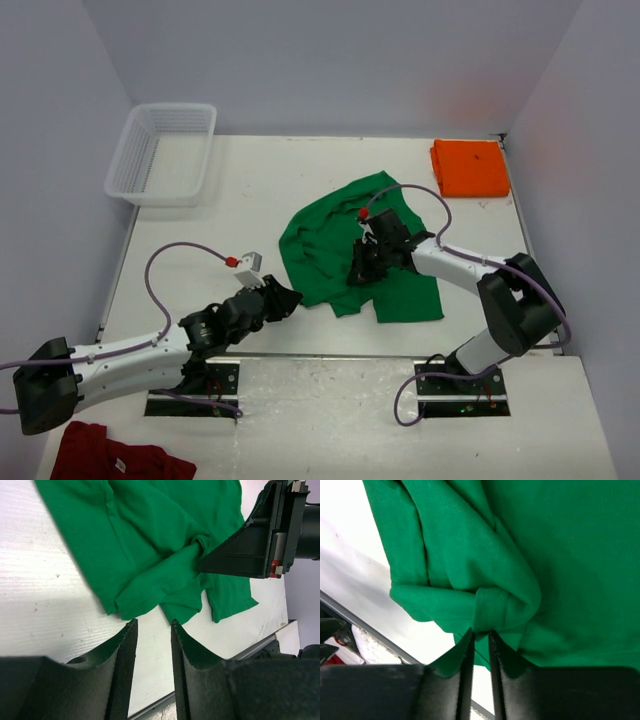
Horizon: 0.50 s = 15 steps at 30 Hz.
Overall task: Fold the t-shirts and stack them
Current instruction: Flatten out the tshirt
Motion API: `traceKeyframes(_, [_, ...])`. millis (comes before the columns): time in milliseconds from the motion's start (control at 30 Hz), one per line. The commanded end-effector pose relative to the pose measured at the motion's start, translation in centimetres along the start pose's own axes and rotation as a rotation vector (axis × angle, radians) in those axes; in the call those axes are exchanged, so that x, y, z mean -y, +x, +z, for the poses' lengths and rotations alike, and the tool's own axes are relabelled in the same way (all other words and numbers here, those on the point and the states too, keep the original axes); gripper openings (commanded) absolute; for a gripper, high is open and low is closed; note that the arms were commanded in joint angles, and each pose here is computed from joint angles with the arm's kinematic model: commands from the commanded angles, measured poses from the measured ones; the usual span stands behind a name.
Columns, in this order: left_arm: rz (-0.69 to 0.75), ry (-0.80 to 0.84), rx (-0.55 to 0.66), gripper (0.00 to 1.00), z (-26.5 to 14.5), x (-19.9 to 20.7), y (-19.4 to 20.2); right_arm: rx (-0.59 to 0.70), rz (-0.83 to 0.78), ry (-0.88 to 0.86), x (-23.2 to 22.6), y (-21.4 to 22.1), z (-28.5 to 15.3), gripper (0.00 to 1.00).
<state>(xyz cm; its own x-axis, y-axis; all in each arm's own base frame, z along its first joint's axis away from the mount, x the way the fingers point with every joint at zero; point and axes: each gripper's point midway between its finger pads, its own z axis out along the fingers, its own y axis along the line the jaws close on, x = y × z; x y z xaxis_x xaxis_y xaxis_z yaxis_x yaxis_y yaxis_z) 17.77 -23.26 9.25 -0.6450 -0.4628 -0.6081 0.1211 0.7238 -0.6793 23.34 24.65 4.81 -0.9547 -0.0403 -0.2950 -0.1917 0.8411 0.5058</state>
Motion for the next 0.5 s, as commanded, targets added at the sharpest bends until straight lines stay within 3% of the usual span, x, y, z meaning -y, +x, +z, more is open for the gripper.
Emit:
traceKeyframes(0, [0.017,-0.002,0.038,0.34,-0.2,0.8,-1.3,0.062,-0.019,-0.022,-1.4,-2.2,-0.1,0.16])
traceKeyframes(133, [0.050,-0.019,0.017,0.35,-0.2,0.4,-0.9,0.081,-0.030,0.018,-1.0,-3.1,-0.1,0.00])
traceKeyframes(333, [0.114,-0.046,-0.059,0.35,0.4,0.4,0.4,0.139,-0.087,-0.009,-3.2,-5.5,-2.5,0.00])
traceKeyframes(467, [0.148,-0.014,-0.105,0.43,1.0,1.0,1.5,0.151,-0.100,-0.018,-4.4,-6.8,-3.4,0.00])
